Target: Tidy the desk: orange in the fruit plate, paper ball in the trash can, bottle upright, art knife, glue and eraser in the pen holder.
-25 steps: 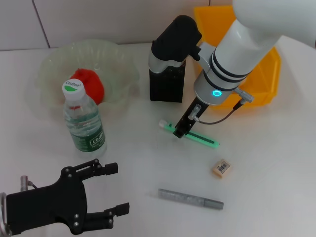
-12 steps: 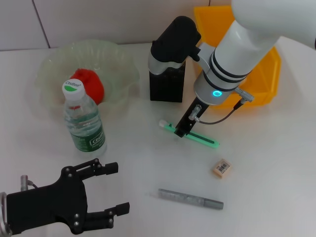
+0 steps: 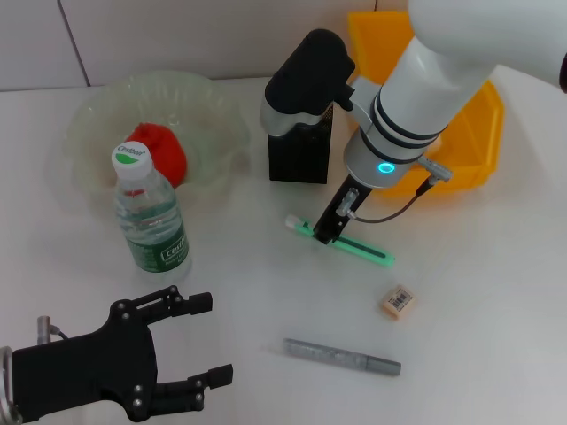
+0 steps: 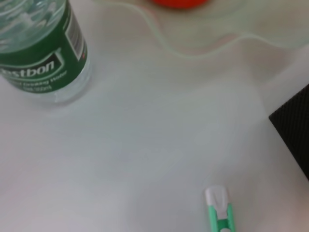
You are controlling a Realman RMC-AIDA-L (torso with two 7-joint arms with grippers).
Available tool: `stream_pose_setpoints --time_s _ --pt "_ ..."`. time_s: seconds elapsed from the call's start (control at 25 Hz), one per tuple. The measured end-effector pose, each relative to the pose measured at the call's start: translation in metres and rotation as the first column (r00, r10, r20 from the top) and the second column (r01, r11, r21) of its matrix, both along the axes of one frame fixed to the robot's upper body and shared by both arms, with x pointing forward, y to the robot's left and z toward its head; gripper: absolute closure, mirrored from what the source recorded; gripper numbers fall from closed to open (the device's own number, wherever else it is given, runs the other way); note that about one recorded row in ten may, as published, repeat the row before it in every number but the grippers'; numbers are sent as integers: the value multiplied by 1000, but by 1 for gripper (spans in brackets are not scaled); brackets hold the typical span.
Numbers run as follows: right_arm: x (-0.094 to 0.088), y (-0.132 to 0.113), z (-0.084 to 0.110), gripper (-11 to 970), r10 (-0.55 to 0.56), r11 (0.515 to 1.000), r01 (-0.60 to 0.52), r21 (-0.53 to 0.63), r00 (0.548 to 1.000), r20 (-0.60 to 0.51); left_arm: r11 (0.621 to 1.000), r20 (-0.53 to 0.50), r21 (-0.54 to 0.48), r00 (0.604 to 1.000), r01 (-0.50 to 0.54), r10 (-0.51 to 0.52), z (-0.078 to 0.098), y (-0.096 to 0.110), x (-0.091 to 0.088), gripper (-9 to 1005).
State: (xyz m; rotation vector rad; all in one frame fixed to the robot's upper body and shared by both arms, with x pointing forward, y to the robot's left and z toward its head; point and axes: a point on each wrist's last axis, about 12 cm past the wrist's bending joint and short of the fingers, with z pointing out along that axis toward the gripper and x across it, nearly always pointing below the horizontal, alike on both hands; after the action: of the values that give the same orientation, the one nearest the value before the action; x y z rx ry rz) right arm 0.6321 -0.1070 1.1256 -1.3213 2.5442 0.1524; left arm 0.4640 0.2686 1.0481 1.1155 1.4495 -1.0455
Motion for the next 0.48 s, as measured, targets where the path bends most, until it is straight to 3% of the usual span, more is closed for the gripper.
stream_pose_setpoints --time_s 0.08,0.32,0.48 --pt "-1 0 -1 705 5 1000 -5 -5 1000 -2 1000 0 0 1000 0 0 0 0 0 182" --pt "-1 1 -1 849 5 1000 -5 -5 1000 -3 1000 0 0 1000 1 -1 0 0 0 182" --pt "-1 1 -1 875 6 1000 -6 -5 1000 -5 1000 0 1 1000 1 -1 0 0 0 182"
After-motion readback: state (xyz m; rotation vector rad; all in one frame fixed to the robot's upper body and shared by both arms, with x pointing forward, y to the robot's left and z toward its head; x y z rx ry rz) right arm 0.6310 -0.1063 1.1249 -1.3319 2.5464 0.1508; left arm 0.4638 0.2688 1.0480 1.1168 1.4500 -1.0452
